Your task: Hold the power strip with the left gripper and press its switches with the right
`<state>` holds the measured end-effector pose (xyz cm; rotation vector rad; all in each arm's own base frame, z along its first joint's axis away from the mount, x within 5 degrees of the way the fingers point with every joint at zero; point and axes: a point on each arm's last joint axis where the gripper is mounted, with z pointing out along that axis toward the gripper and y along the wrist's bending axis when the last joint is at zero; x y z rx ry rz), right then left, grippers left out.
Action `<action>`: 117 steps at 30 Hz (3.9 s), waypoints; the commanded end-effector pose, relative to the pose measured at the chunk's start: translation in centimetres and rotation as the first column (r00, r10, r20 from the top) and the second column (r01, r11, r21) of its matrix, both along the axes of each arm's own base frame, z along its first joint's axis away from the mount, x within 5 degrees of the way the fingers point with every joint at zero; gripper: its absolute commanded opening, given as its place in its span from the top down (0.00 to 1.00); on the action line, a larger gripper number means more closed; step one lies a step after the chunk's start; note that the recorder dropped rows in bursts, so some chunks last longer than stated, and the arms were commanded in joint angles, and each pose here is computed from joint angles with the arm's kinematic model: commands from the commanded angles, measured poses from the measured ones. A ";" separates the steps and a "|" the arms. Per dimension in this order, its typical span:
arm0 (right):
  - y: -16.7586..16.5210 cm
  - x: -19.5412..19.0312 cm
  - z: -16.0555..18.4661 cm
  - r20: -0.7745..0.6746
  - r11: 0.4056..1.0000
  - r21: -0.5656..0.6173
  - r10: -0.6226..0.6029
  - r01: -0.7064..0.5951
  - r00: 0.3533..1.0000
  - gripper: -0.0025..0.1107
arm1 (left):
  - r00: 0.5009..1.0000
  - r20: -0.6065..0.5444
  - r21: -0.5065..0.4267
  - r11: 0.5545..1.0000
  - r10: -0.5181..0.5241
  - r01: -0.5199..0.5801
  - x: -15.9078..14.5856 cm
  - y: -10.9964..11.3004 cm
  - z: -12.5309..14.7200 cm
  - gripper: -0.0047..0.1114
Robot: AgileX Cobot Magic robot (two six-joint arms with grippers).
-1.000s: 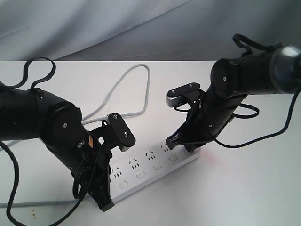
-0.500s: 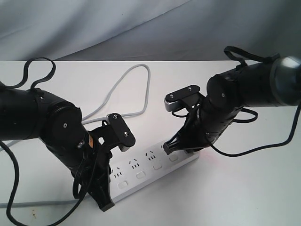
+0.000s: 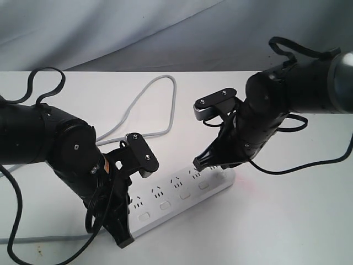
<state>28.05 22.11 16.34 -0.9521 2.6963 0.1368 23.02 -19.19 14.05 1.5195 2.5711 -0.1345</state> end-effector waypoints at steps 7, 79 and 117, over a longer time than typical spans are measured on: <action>1.0 -1.0 0.7 -0.064 0.995 0.083 0.053 -0.047 0.997 0.98 | 1.000 -0.008 0.010 1.000 0.003 -0.002 -0.1 0.0 -0.2 0.96; 2.6 -2.6 -3.6 -0.092 0.995 -0.007 0.096 -0.097 0.991 0.98 | 1.000 -0.004 0.020 1.000 0.005 -0.005 -0.1 0.1 -0.2 0.96; 3.6 -3.7 -0.9 -0.109 0.977 0.185 0.126 -0.105 0.986 0.98 | 1.000 -0.003 0.018 1.000 0.010 -0.010 -0.1 0.1 -0.2 0.96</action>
